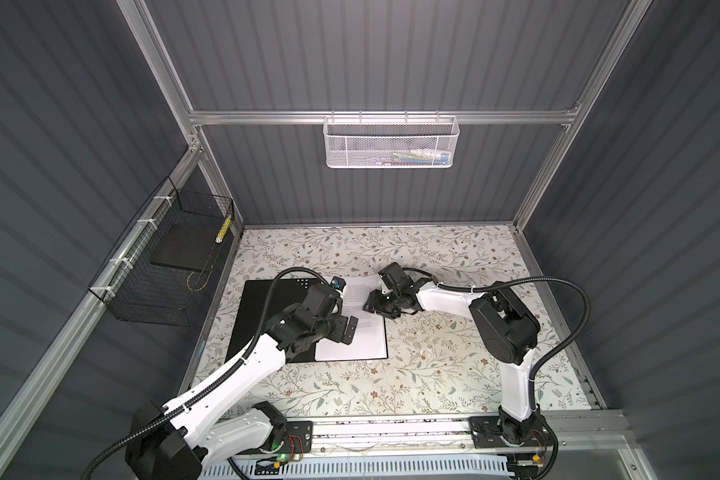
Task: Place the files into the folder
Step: 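Keep pressing the printed sheet flat on the stack with the right gripper, then lift the right gripper off the sheet while the left moves toward the clip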
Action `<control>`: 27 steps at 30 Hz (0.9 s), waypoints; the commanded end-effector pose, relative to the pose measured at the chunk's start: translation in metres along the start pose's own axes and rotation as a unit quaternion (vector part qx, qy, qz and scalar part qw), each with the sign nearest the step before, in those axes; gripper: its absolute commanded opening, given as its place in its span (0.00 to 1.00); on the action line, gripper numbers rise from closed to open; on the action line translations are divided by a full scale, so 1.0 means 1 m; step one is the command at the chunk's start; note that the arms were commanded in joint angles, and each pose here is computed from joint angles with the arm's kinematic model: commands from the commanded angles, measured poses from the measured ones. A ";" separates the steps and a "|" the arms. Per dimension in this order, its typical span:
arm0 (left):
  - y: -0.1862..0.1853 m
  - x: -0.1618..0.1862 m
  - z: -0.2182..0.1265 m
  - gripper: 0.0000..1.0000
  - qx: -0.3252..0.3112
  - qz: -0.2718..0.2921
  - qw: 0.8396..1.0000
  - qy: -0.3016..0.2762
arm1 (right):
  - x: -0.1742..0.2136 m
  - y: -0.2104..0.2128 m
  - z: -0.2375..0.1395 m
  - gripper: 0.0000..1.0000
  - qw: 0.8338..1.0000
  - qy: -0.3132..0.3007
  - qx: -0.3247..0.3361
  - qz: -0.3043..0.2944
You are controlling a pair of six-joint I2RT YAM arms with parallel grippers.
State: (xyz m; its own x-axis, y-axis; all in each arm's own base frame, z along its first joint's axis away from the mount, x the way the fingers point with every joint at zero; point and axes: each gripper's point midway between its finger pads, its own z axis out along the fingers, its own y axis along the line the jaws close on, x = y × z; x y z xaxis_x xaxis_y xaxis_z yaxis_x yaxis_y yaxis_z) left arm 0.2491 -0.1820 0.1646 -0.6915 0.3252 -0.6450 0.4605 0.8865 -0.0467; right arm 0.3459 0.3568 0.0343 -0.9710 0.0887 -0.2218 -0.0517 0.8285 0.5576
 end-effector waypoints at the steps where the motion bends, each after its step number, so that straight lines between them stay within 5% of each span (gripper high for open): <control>1: 0.006 -0.004 -0.003 1.00 -0.015 -0.014 1.000 0.007 | 0.000 -0.002 -0.009 0.66 1.000 -0.004 0.010 -0.013; 8: 0.007 -0.009 -0.006 1.00 -0.020 -0.081 0.997 -0.003 | -0.008 -0.012 -0.039 0.99 0.999 -0.037 0.014 -0.035; 13: 0.017 -0.006 0.008 1.00 -0.038 -0.170 0.984 -0.040 | -0.008 -0.037 -0.058 0.99 0.999 -0.047 -0.006 -0.011; 18: 0.043 0.001 0.030 1.00 -0.068 -0.229 0.971 -0.014 | 0.007 -0.053 -0.070 0.99 0.999 -0.049 -0.010 -0.006; 27: 0.115 0.026 0.072 1.00 -0.061 -0.390 0.918 -0.022 | 0.028 -0.064 -0.079 0.99 0.999 -0.038 -0.019 -0.003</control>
State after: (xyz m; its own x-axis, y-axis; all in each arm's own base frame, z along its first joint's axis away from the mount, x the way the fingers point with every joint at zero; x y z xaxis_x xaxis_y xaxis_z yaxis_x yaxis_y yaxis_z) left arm 0.3125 -0.0908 0.0913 -0.7820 -0.3506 -0.5153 -0.2146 0.9277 -0.3055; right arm 0.3071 0.2606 0.0516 -0.9503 0.1426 -0.2766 -0.0418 0.8223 0.5675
